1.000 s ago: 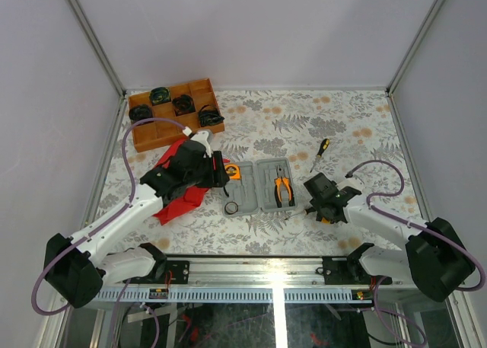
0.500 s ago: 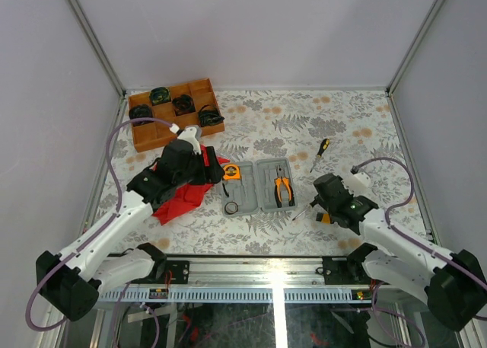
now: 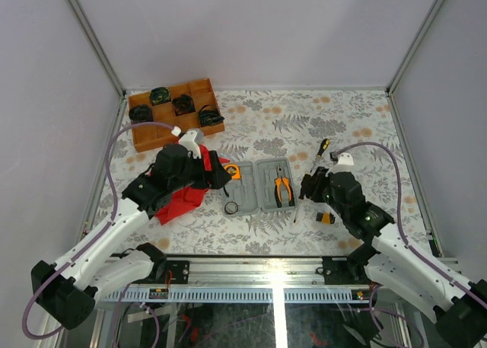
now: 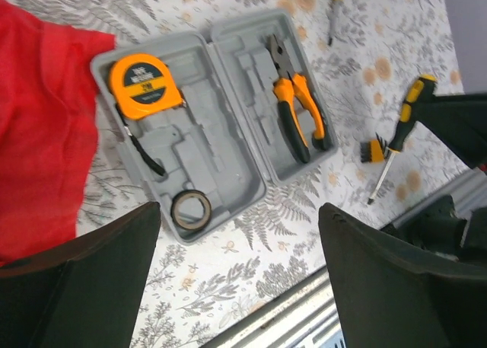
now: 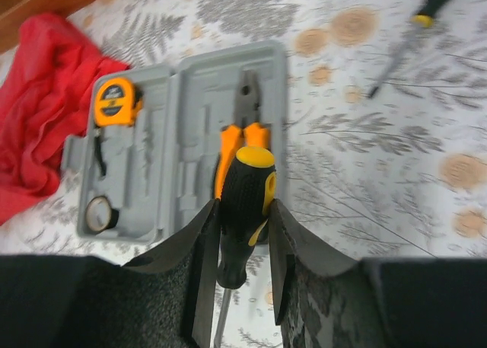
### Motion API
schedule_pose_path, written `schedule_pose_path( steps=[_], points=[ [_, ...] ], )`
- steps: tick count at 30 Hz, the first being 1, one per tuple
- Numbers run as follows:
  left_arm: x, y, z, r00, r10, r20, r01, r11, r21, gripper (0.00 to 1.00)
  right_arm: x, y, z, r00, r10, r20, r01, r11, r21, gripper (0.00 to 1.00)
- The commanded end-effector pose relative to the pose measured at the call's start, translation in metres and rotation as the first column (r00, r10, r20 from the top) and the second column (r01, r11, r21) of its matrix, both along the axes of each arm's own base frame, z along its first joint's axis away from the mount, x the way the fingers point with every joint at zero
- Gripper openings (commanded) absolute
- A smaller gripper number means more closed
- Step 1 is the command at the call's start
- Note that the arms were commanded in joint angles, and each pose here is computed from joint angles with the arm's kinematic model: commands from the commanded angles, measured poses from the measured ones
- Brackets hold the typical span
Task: Sort the tools into containers
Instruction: Pick up the screwdriver from the center of the board.
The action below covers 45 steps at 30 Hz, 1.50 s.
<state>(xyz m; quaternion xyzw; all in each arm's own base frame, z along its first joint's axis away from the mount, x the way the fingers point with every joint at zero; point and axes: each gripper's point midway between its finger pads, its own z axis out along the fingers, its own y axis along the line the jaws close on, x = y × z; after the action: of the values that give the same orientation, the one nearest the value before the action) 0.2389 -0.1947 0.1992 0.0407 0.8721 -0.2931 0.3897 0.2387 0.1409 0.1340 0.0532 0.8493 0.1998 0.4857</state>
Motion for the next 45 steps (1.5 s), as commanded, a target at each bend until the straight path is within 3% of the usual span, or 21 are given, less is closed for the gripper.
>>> schedule_pose_path(
  steps=[1,5,20,29,36,38,41,45],
  points=[
    [-0.008,-0.022,0.009,0.994,-0.108,0.017,0.109,0.987,-0.115,0.84,0.008,0.053,0.044,0.966,0.236,0.102,-0.245,0.965,0.097,0.04],
    [-0.019,-0.037,0.008,0.986,-0.164,0.016,0.164,0.969,-0.186,0.84,0.013,0.099,0.060,0.933,0.333,0.141,-0.358,0.902,0.242,0.02],
    [-0.058,-0.076,-0.013,0.967,-0.254,0.010,0.241,0.905,-0.351,0.75,0.000,0.200,0.098,0.861,0.440,0.256,-0.509,0.755,0.413,0.01],
    [-0.063,-0.080,-0.029,0.961,-0.275,-0.021,0.253,0.908,-0.334,0.50,-0.004,0.214,0.110,0.844,0.460,0.275,-0.535,0.687,0.492,0.01],
    [-0.064,-0.083,-0.029,0.959,-0.282,-0.020,0.260,0.907,-0.331,0.31,-0.001,0.208,0.110,0.856,0.436,0.277,-0.516,0.717,0.468,0.03],
    [-0.064,-0.083,-0.029,0.960,-0.280,-0.023,0.258,0.910,-0.324,0.18,0.000,0.205,0.111,0.860,0.427,0.279,-0.510,0.729,0.457,0.05],
    [-0.064,-0.083,-0.030,0.961,-0.276,-0.025,0.255,0.914,-0.316,0.01,0.000,0.201,0.115,0.862,0.416,0.289,-0.506,0.737,0.449,0.10],
    [-0.063,-0.082,-0.031,0.965,-0.259,-0.036,0.235,0.920,-0.315,0.00,0.000,0.195,0.114,0.872,0.398,0.285,-0.488,0.745,0.454,0.34]
  ],
)
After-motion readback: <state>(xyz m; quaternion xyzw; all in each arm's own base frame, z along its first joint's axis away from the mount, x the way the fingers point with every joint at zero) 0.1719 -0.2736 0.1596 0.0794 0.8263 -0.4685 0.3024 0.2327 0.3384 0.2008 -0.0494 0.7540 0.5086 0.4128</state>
